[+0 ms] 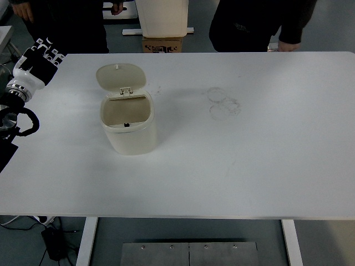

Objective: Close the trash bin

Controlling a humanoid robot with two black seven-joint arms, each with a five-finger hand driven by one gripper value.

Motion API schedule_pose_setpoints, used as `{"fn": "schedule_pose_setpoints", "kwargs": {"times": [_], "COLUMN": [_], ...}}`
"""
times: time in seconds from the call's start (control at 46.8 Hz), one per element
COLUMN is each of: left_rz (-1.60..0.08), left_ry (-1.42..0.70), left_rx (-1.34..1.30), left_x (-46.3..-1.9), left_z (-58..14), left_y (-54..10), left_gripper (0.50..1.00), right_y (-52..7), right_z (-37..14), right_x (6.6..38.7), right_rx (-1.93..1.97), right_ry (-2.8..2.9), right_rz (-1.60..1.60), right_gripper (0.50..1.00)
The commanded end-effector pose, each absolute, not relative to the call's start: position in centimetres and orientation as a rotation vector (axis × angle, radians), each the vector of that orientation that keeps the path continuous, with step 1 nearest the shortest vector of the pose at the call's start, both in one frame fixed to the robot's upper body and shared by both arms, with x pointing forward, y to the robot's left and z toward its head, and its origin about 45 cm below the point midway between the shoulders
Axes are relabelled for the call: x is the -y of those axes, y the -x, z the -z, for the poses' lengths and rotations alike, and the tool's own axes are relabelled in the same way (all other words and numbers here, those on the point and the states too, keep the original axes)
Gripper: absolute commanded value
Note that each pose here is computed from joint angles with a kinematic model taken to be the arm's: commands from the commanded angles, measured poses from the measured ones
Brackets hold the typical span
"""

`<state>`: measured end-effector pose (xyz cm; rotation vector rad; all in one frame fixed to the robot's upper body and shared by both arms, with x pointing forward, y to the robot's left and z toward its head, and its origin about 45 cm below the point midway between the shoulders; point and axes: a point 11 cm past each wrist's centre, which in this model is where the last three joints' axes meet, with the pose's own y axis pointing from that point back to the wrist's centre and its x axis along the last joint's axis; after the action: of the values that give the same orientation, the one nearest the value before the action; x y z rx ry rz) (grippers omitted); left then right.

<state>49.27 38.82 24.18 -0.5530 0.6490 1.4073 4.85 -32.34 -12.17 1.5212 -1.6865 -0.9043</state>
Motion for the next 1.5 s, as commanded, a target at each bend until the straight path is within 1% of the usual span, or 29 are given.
{"fn": "schedule_pose_setpoints", "kwargs": {"times": [0.0, 0.214, 0.705, 0.876, 0.983, 1.474], "left_rz": [-1.404, -1.387, -1.406, -1.373, -1.347, -1.271], "left_ry": [0.551, 0.554, 0.559, 0.562, 0.564, 0.526], "left_rx": [-0.649, -0.655, -0.661, -0.668, -0.659, -0.54], "left_x": [-38.7, -37.9, -38.0, -36.8, -36.2, -36.8], "left_z": [-24.2, -24.6, -24.9, -25.4, -26.6, -33.7], "left_y": [-49.3, -49.5, -49.8, -50.0, -50.2, -49.6], "left_gripper": [1.0, 1.0, 1.0, 1.0, 1.0, 1.0], "right_y": [-4.9, -4.9, -4.9, -4.9, -4.9, -4.9], "right_z": [12.2, 12.2, 12.2, 12.2, 12.2, 12.2], "right_x": [32.3, 32.3, 32.3, 32.3, 32.3, 32.3], "right_rx": [1.687, 1.687, 1.687, 1.687, 1.687, 1.687], "right_ry": [-1.521, -1.521, -1.521, -1.521, -1.521, -1.521], "right_rz": [0.904, 0.904, 0.904, 0.904, 0.904, 0.904], "right_gripper": [0.991, 0.991, 0.991, 0.991, 0.991, 0.991]}}
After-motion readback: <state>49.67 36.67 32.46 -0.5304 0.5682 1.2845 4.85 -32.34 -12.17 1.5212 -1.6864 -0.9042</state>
